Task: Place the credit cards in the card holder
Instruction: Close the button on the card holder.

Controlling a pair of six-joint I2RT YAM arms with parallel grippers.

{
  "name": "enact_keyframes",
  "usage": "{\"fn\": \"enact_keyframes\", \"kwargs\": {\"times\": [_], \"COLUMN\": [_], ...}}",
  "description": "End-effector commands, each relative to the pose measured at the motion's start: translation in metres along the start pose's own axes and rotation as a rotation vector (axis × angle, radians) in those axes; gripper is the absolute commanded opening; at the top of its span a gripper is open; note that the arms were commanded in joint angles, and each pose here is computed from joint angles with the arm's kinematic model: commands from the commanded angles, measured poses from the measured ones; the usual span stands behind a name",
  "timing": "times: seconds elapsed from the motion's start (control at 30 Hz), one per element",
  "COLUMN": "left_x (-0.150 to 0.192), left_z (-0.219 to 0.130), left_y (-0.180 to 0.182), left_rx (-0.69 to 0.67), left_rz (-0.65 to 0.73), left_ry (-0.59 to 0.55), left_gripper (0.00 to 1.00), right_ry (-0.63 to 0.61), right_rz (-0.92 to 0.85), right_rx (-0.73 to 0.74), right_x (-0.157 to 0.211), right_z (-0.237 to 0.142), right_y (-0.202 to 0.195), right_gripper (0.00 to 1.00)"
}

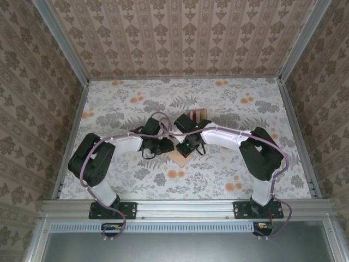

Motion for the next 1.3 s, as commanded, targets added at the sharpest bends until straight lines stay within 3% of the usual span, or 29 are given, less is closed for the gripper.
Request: {"fn": "enact_keyframes", "kwargs": {"times": [0.0, 0.57, 1.27], "left_x": [0.014, 0.015, 0.014], "left_z": [0.017, 0.017, 0.018], "left_y": [0.011, 0.013, 0.01], "left_rx": [-0.059, -0.063, -0.062], "left_rz": [-0.011, -0.014, -0.009], "left_ry": [0.064, 0.066, 0.068], "left_gripper": [0.29, 0.29, 0.29], "right_ry": [0.042, 0.084, 0.175], "right_rz": [-0.019, -0.025, 0.014], "right_rx": [-0.015, -0.051, -0.024], "right_x": [0.002, 0.009, 0.033], "right_z": [0.005, 0.007, 0.044], "right_y": [0.004, 0.007, 0.0], "right_gripper": [0.06, 0.06, 0.06]}}
Point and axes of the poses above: each hand's point on the last joint's axis, 136 mm out from that joint toward the fingers, its own z axis out along the fingers, its own y axis along the line the jaws close on, x = y × z, the point moved 6 cm from there along -z, back along the fingers, and after that the axes turned 1 degree about -z, right-handed, at the moved point
